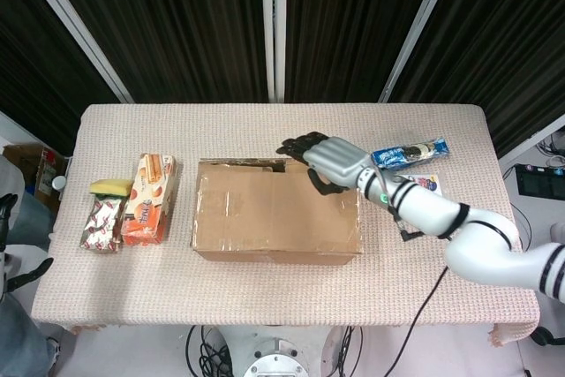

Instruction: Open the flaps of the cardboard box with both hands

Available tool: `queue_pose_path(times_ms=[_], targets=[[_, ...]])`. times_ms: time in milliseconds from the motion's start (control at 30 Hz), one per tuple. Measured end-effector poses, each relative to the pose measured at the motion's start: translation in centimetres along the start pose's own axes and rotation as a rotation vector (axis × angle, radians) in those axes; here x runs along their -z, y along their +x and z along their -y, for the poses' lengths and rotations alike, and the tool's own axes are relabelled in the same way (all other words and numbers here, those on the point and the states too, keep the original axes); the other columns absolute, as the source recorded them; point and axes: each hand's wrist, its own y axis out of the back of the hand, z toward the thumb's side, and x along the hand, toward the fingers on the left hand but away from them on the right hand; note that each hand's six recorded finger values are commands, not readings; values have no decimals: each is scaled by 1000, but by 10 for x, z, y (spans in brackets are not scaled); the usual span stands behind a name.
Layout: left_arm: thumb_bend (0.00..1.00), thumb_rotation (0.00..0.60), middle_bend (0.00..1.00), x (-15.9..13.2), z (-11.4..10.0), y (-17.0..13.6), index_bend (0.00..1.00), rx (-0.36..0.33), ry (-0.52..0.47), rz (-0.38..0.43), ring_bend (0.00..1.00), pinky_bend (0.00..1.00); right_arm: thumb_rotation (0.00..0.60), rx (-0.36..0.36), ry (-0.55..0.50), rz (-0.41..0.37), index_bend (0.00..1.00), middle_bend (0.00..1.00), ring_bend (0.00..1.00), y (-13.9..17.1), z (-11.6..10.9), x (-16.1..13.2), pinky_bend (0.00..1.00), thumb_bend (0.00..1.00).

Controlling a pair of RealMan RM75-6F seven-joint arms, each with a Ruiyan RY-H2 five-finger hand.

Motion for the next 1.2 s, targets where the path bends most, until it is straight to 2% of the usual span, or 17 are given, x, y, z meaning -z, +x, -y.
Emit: queue_pose_path(times_ms=[167, 300, 400, 867, 1200], targets=[[0, 600, 88, 2, 4, 1, 64, 7, -2, 13, 87, 186, 600, -70, -86, -1, 0, 33, 0, -35, 0, -21, 0, 899], [0, 600, 89, 2, 6, 1, 64, 13, 2, 24, 87, 186, 600, -126, -177, 20, 0, 34, 0, -51, 11, -27, 0, 906], [0, 600, 89, 2, 8, 0, 64, 21, -3, 28, 87, 186, 600, -155, -204, 39, 0, 34, 0, -58, 17, -28, 0, 916], [0, 600, 89, 5, 12, -3, 64, 43, -7, 24, 88, 186, 600, -192, -292, 51, 0, 53, 0, -65, 24, -38, 1, 927], [0, 600, 89, 8, 13, -3, 64, 44, -11, 19, 87, 186, 600, -219, -334, 53, 0, 60, 0, -62, 27, -39, 44, 929]])
